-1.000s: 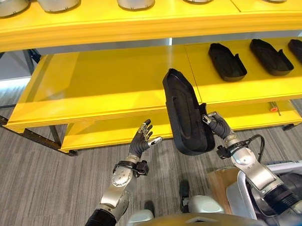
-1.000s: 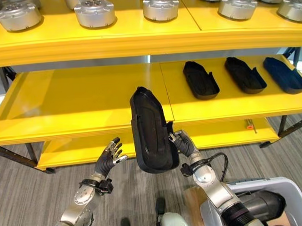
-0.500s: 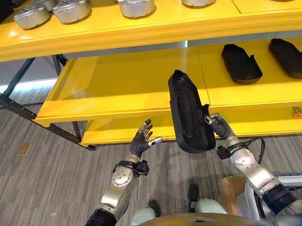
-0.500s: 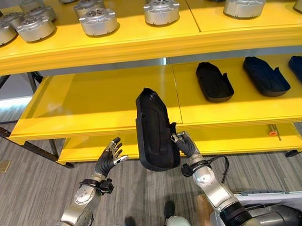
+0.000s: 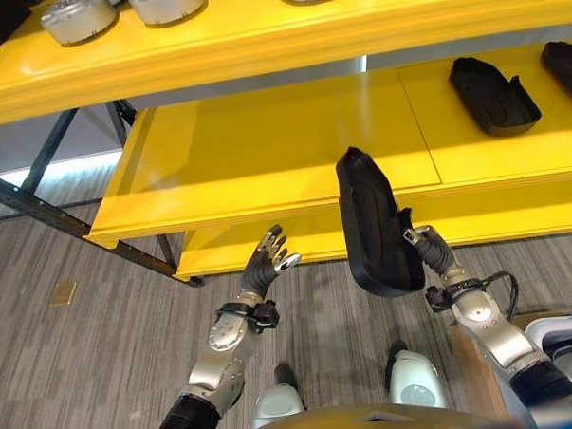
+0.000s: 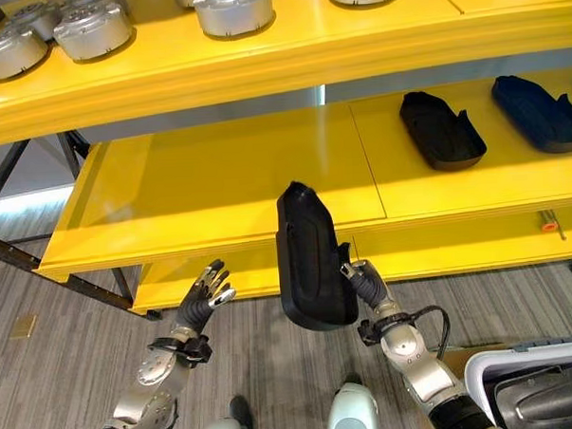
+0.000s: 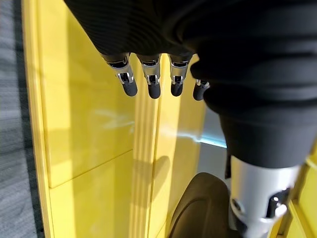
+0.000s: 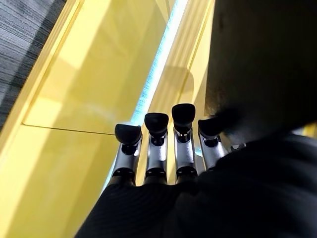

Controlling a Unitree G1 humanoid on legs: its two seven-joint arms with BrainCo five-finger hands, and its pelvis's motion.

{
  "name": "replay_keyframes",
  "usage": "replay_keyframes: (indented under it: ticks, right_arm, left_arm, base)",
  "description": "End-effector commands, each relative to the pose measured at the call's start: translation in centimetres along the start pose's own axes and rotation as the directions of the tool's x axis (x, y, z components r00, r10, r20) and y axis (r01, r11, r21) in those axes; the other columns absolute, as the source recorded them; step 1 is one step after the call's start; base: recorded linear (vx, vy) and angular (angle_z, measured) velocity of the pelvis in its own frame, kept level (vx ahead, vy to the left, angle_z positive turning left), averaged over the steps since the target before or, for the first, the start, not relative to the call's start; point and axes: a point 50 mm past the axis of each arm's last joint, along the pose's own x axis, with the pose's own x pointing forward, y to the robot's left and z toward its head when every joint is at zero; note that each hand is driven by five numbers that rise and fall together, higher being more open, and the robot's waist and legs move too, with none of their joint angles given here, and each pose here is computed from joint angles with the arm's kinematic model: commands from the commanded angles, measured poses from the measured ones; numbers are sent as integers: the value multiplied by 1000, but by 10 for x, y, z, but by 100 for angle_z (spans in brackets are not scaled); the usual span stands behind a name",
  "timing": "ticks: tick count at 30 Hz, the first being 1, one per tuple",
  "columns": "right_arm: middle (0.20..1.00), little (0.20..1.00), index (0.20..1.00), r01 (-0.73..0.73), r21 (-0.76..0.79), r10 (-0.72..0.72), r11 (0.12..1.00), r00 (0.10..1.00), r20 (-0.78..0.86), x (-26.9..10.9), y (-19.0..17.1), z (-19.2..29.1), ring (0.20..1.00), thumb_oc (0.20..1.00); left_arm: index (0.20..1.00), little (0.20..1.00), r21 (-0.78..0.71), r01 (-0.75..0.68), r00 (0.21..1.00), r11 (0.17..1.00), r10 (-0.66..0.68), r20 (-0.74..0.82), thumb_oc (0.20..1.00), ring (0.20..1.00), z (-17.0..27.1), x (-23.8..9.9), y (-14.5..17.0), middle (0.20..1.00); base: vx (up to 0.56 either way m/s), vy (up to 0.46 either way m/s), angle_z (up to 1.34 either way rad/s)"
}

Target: Move parts from the plastic box to the shelf.

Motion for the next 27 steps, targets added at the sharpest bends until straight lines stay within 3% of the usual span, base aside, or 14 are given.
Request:
replay_keyframes:
  ticks: [1,6,11,18,27]
  right_arm:
    - [200,200,200,5,144,-34,990,978,205,9,-9,41,200,200]
    - [200,200,200,-23,209,-24,978,976,218,8,-3,41,200,200]
    - [200,200,200,-58,219,1,974,968,251,5,7,50,200,200]
    - [200,200,200,26,225,-92,974,953,289,12,-5,63,200,200]
    - [200,200,200,17,206,-87,978,938,335,29,-11,84,200,200]
  left_arm:
    - [1000,1000,42,50,989,998,-56,137,1000,1000,23,5,-5,1000]
    - [1000,1000,44,54,993,998,-58,98,1000,1000,15,3,-4,1000]
    - [1000,1000,139,85,989,987,-101,111,1000,1000,17,1,-5,1000]
    - [1000,1000,209,165,973,964,-194,126,1000,1000,31,9,-11,1000]
    - [1000,1000,264,177,975,948,-205,83,1000,1000,30,2,-6,1000]
  base:
    - [198,611,-19]
    - [167,377,-4]
    - [99,261,3]
    - [-6,225,3]
    - [114,-280,-10]
